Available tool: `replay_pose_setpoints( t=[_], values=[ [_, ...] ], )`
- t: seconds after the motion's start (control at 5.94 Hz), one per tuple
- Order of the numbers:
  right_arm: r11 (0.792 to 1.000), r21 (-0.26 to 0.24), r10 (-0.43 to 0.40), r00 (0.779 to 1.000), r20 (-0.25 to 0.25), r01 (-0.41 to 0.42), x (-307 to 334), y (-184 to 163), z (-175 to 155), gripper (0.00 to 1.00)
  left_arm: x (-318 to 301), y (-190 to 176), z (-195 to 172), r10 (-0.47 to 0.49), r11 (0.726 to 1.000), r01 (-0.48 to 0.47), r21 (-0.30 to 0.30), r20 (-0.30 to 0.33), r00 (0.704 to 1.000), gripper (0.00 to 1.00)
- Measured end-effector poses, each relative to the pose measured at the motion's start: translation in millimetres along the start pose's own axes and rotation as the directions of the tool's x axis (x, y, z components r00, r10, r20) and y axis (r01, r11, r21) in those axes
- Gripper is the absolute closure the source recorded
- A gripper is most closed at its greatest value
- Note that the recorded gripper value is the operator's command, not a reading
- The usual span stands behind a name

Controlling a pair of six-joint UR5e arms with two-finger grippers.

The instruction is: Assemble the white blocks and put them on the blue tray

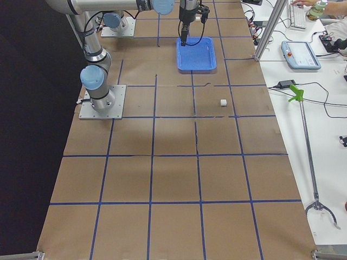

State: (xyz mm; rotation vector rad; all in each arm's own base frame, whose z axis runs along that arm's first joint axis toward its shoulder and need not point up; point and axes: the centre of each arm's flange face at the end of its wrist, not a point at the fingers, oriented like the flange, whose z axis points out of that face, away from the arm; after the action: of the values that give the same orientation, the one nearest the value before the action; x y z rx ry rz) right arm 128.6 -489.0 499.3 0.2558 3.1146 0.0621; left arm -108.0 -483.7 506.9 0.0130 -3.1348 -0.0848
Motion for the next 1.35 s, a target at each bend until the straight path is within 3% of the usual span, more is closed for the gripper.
replay_pose_setpoints(
  t=[0.84,1.01,1.18,1.35],
  values=[
    [1.000,-0.014,-0.010,1.000,0.004,0.010,0.4,1.0,7.7,0.00,-5.9,-2.1,-1.9,-0.010,1.000,0.010,0.004,0.001,1.000,0.01],
    [0.997,-0.010,-0.079,0.997,0.005,0.079,1.0,0.3,7.5,0.00,-7.1,-3.1,-1.8,-0.008,1.000,0.008,0.005,0.000,1.000,0.01],
    [0.979,-0.006,-0.204,0.979,0.001,0.204,3.5,-0.9,7.0,0.00,-10.0,-4.8,-4.2,0.001,1.000,-0.001,0.015,0.003,1.000,0.01],
    [0.932,-0.006,-0.362,0.932,-0.006,0.362,7.6,-3.2,7.6,0.00,-19.3,-7.8,-5.0,0.000,1.000,0.000,0.022,0.016,1.000,0.01]
  ],
)
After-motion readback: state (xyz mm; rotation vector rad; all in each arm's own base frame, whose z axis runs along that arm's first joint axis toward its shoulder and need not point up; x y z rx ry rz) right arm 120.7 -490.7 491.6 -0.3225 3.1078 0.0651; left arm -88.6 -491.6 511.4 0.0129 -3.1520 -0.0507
